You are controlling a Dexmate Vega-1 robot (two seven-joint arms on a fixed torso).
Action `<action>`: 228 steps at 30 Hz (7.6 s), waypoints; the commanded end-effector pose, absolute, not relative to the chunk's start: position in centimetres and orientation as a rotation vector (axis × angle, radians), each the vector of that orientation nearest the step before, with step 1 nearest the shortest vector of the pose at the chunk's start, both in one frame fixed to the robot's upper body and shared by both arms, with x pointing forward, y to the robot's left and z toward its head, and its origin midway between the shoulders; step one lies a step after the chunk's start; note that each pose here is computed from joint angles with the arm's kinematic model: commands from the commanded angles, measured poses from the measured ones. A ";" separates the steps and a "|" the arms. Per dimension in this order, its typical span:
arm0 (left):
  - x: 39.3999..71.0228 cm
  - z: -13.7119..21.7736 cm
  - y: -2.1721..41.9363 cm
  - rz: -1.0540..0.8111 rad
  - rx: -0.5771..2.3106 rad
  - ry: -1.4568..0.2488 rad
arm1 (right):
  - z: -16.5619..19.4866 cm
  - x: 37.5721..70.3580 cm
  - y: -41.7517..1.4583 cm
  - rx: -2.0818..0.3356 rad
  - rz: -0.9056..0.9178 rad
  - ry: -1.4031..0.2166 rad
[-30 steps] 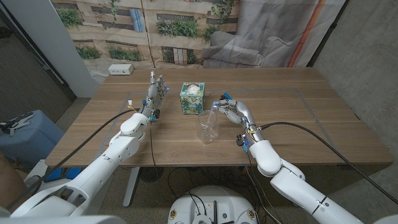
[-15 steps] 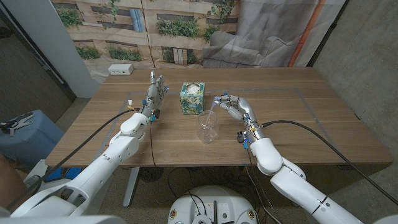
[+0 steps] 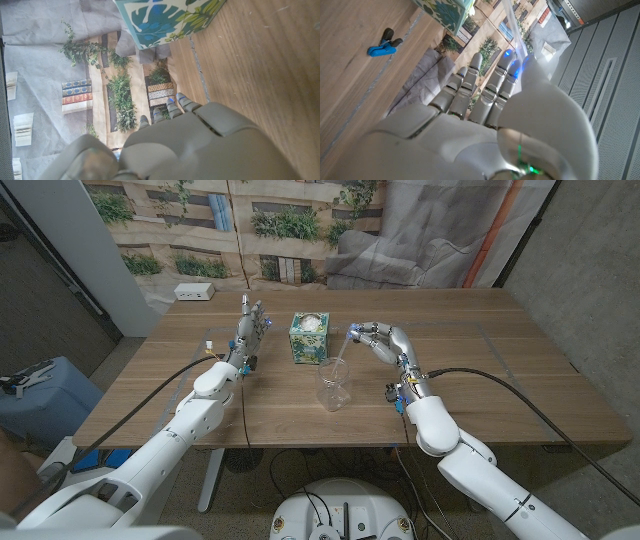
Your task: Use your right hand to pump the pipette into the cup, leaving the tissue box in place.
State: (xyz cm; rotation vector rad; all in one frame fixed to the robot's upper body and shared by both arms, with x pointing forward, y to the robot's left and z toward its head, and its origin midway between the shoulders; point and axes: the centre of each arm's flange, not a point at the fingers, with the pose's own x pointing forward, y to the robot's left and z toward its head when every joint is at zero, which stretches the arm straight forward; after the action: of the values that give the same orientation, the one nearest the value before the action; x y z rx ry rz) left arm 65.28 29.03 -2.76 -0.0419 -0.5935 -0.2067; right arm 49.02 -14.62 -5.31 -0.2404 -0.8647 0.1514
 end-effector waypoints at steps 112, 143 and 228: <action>65.3 -2.7 29.1 -0.207 -0.042 -0.594 | -4.7 58.7 -23.0 -0.573 -0.019 -0.946; 65.3 -2.8 29.0 -0.206 -0.042 -0.594 | -5.0 59.4 -22.5 -0.555 -0.028 -0.928; 65.3 -2.8 29.0 -0.207 -0.042 -0.594 | -4.6 59.0 -22.5 -0.514 -0.019 -0.847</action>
State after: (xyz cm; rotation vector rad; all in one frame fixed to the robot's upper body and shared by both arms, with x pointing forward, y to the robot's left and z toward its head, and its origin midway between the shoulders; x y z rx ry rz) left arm 65.29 29.05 -2.75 -0.0416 -0.5937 -0.2064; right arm 59.11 -22.34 -4.47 -0.5186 -0.8593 -0.0235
